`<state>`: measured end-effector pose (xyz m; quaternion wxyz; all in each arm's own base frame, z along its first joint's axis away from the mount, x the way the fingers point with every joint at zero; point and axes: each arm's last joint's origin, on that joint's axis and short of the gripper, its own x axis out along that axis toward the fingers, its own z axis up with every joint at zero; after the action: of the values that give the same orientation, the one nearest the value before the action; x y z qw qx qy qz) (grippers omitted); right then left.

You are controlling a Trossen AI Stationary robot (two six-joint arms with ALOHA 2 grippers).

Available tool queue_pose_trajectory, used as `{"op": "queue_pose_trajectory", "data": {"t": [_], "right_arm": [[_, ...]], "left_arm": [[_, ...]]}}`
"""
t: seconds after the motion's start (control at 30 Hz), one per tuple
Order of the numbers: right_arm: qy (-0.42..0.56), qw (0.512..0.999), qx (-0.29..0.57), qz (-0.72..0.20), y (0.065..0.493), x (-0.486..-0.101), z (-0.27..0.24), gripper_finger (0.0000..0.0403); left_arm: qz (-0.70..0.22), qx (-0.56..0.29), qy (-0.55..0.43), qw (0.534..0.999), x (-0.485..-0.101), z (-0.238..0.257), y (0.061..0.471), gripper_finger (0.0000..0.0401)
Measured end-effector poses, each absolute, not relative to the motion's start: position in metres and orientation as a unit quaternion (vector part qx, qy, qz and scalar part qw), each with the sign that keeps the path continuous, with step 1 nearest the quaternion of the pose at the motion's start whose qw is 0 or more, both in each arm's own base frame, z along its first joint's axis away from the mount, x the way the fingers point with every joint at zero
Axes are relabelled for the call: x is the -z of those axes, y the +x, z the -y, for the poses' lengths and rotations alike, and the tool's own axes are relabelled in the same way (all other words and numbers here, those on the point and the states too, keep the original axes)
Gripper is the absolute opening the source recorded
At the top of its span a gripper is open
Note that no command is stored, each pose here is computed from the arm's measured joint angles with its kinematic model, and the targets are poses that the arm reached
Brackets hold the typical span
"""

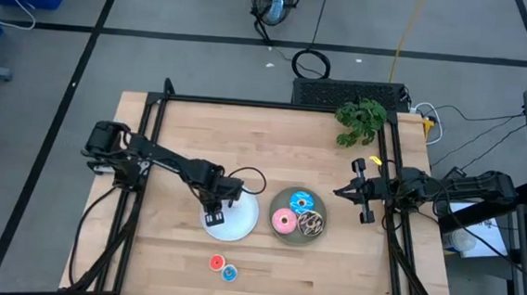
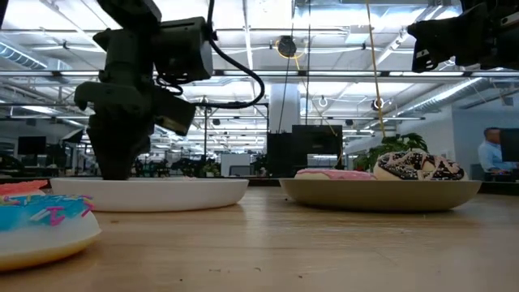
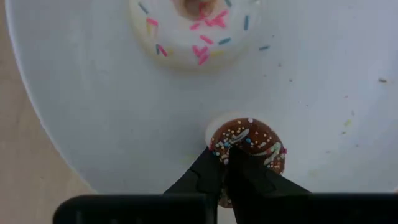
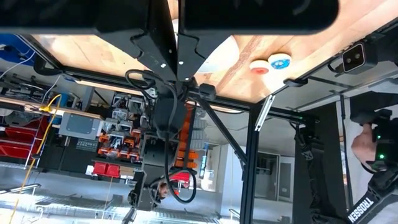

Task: Pick & Place donuts
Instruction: Put the small brown donut on the white plate, then put the small red donut on the white plate

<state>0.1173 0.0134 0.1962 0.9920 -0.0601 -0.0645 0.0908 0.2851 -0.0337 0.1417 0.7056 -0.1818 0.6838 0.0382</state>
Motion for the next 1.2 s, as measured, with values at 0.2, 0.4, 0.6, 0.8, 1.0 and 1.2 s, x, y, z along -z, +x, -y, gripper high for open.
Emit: {"op": "queue_pose_trajectory", "data": {"t": [0.2, 0.4, 0.6, 0.8, 1.0, 1.2], "right_arm": [[-0.060, 0.992, -0.091, 0.064, 0.117, -0.196, -0.013, 0.0000], [-0.060, 0.992, -0.091, 0.065, 0.117, -0.196, -0.013, 0.0000], [-0.060, 0.992, -0.091, 0.064, 0.117, -0.196, -0.013, 0.0000], [-0.060, 0.992, -0.091, 0.060, 0.117, -0.195, -0.013, 0.0000], [-0.060, 0.992, -0.091, 0.060, 0.117, -0.195, -0.013, 0.0000], [-0.059, 0.992, -0.091, 0.061, 0.117, -0.195, -0.013, 0.0000]], "left_arm": [[-0.683, -0.040, -0.179, 0.707, -0.147, 0.034, 0.284, 0.0108], [-0.671, -0.048, -0.160, 0.722, -0.173, 0.034, 0.296, 0.0176], [-0.656, -0.059, -0.136, 0.740, -0.193, 0.035, 0.306, 0.0216], [-0.655, -0.036, -0.150, 0.740, -0.194, 0.042, 0.307, 0.0206], [-0.643, -0.016, -0.129, 0.755, -0.202, 0.077, 0.308, 0.0171], [-0.622, -0.001, -0.112, 0.775, -0.246, 0.108, 0.312, 0.0122]]}}
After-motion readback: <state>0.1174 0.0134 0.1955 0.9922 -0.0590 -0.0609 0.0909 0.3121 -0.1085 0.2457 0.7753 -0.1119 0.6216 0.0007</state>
